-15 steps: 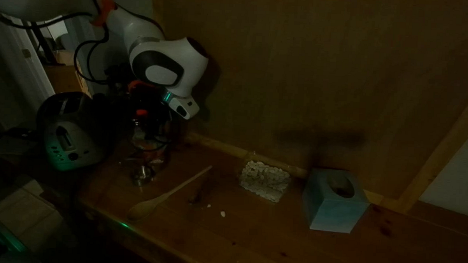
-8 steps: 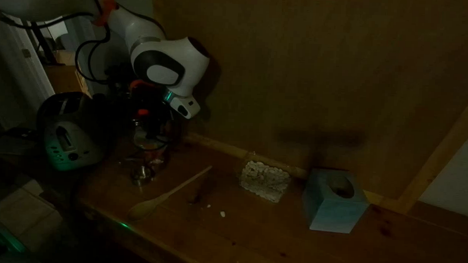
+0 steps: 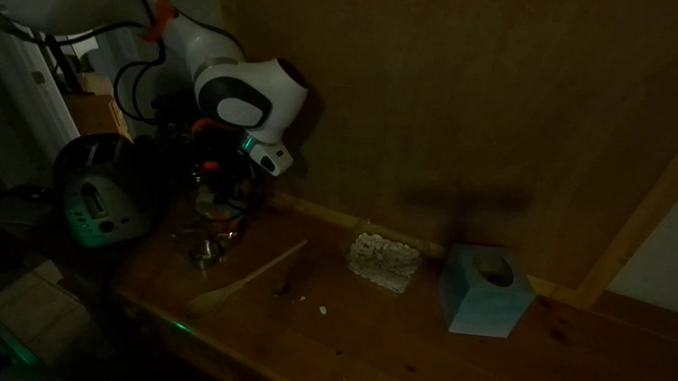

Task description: Pour the orange powder in the packet onto the spoon

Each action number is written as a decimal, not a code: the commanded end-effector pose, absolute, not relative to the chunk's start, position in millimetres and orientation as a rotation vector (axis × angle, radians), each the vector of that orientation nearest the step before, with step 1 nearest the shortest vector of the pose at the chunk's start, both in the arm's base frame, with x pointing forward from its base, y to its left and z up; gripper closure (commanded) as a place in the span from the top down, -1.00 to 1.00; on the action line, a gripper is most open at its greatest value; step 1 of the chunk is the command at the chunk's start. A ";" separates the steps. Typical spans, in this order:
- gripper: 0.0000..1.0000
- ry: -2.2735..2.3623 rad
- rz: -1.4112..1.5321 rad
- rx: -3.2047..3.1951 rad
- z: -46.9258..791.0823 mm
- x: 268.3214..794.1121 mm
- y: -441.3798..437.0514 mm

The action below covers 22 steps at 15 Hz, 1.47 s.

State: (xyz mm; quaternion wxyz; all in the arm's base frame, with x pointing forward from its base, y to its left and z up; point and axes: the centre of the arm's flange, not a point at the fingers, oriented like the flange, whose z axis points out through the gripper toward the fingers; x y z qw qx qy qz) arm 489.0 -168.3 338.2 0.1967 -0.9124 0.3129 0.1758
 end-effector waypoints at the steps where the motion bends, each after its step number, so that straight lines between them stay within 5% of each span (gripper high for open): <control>1: -0.96 0.873 0.475 -2.529 339.4 496.2 -176.2; 22: -0.96 0.913 0.526 -2.361 326.5 493.7 -203.4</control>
